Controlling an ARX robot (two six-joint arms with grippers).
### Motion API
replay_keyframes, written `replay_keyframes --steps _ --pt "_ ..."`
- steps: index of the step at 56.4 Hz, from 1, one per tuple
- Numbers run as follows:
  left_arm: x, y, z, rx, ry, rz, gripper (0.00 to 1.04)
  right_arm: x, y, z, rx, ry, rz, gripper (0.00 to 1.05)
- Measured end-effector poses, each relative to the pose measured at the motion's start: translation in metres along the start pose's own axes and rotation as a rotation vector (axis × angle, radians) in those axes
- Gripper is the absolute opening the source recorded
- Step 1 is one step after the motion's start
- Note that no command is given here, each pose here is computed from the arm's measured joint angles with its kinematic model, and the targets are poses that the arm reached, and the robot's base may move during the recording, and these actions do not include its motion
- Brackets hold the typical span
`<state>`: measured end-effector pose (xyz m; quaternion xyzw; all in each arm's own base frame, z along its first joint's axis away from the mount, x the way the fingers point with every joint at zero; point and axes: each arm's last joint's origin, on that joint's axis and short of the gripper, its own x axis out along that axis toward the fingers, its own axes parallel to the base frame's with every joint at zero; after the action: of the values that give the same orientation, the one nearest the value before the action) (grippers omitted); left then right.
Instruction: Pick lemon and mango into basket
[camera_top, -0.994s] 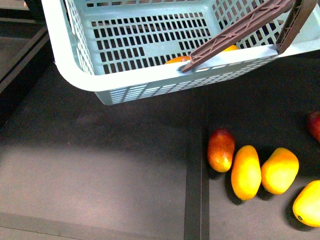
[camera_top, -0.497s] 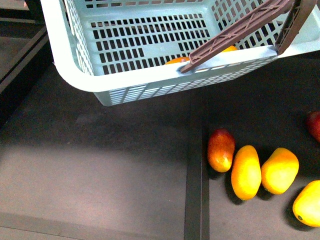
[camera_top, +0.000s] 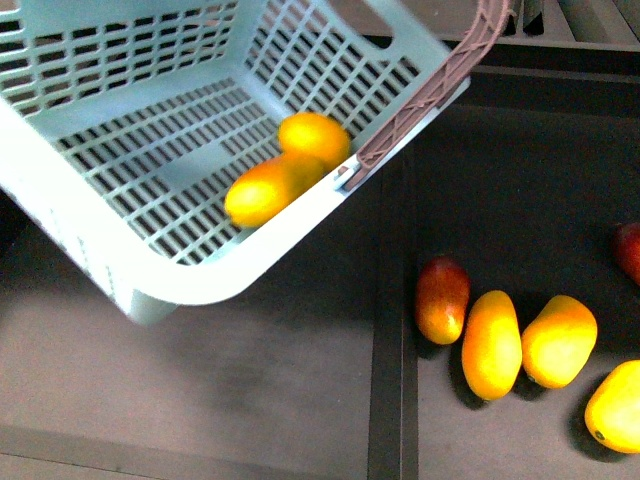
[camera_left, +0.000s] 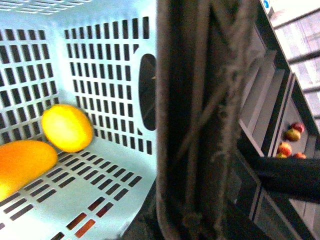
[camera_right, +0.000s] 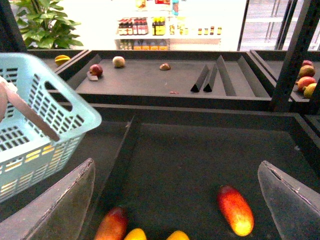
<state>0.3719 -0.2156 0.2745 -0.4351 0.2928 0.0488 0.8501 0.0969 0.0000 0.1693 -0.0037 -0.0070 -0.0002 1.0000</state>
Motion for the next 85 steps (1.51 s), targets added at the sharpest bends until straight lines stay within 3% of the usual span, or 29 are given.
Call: replay_keyframes --steps 4,14,22,32,53,69,77,81,85 --pt "0.01 0.021 0.012 -0.107 -0.039 0.028 0.06 0.0 0.0 0.0 0.0 0.0 0.002 0.96" --pt "0.037 0.043 0.05 -0.344 -0.137 0.036 0.06 0.0 0.0 0.0 0.0 0.0 0.001 0.96" --pt "0.093 0.053 0.085 -0.445 -0.152 0.057 0.06 0.0 0.0 0.0 0.0 0.0 0.001 0.96" --pt "0.141 0.078 0.08 -0.447 -0.061 0.145 0.06 0.0 0.0 0.0 0.0 0.0 0.001 0.96" --pt "0.127 0.11 0.07 -0.497 0.027 0.141 0.06 0.0 0.0 0.0 0.0 0.0 0.001 0.96" --pt "0.109 0.121 0.074 -0.481 0.009 0.176 0.53 0.0 0.0 0.0 0.0 0.0 0.001 0.96" --pt "0.073 0.108 0.087 -0.469 -0.103 0.187 0.8 0.0 0.0 0.0 0.0 0.0 0.001 0.96" --pt "0.036 0.1 0.096 -0.42 -0.218 0.257 0.98 0.0 0.0 0.0 0.0 0.0 0.001 0.96" --pt "0.02 0.095 0.1 -0.399 -0.251 0.278 0.97 0.0 0.0 0.0 0.0 0.0 0.001 0.96"
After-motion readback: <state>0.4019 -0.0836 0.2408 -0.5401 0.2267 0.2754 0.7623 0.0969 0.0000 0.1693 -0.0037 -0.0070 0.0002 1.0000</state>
